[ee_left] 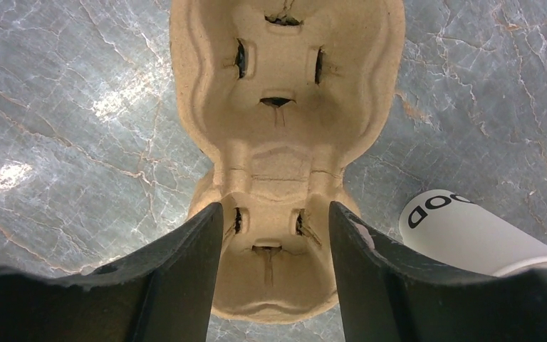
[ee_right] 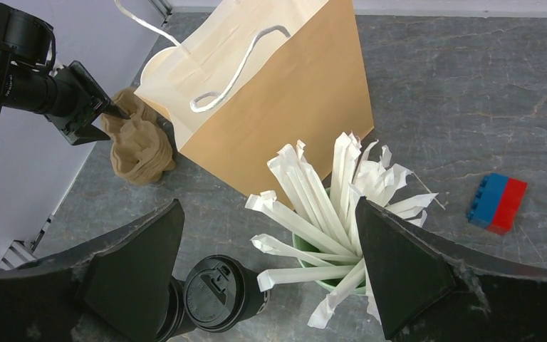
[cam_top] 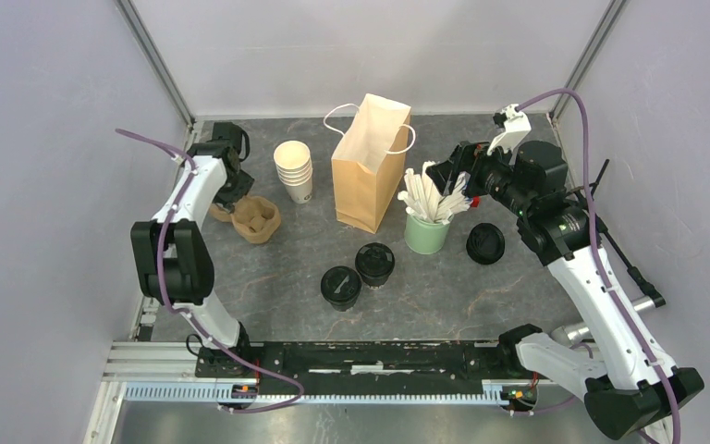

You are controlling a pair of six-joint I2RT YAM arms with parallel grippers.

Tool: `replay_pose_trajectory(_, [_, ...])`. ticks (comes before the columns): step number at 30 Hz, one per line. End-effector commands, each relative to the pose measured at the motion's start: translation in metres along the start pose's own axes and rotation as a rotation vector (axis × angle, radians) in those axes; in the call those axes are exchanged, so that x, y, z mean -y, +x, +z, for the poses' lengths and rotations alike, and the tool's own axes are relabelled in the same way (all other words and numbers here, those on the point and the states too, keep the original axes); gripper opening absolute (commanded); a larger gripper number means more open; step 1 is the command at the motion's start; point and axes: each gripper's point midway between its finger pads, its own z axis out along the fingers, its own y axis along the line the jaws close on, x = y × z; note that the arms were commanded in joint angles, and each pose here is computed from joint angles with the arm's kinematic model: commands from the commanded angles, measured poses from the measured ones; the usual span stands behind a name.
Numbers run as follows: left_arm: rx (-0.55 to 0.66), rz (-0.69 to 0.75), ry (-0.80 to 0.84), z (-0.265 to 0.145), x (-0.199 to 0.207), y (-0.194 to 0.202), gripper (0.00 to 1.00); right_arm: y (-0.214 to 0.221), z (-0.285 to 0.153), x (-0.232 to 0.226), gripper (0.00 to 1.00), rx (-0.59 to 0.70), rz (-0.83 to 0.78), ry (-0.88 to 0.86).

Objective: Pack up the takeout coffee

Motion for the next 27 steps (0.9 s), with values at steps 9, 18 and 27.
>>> replay_pose_trajectory(9, [0.035,0.068,-0.005,0.015,0.007,-0.006,0.58,-0.026,-0.012,-0.002,0.98,0.075,-0.056,0.015])
replay_pose_trajectory(18, [0.036,0.092,-0.014,0.023,0.009,-0.005,0.59,-0.026,-0.011,-0.002,0.98,0.071,-0.059,0.017])
replay_pose_trajectory(27, [0.023,0.123,-0.005,0.026,0.012,-0.004,0.58,-0.024,-0.01,0.0,0.98,0.065,-0.065,0.021])
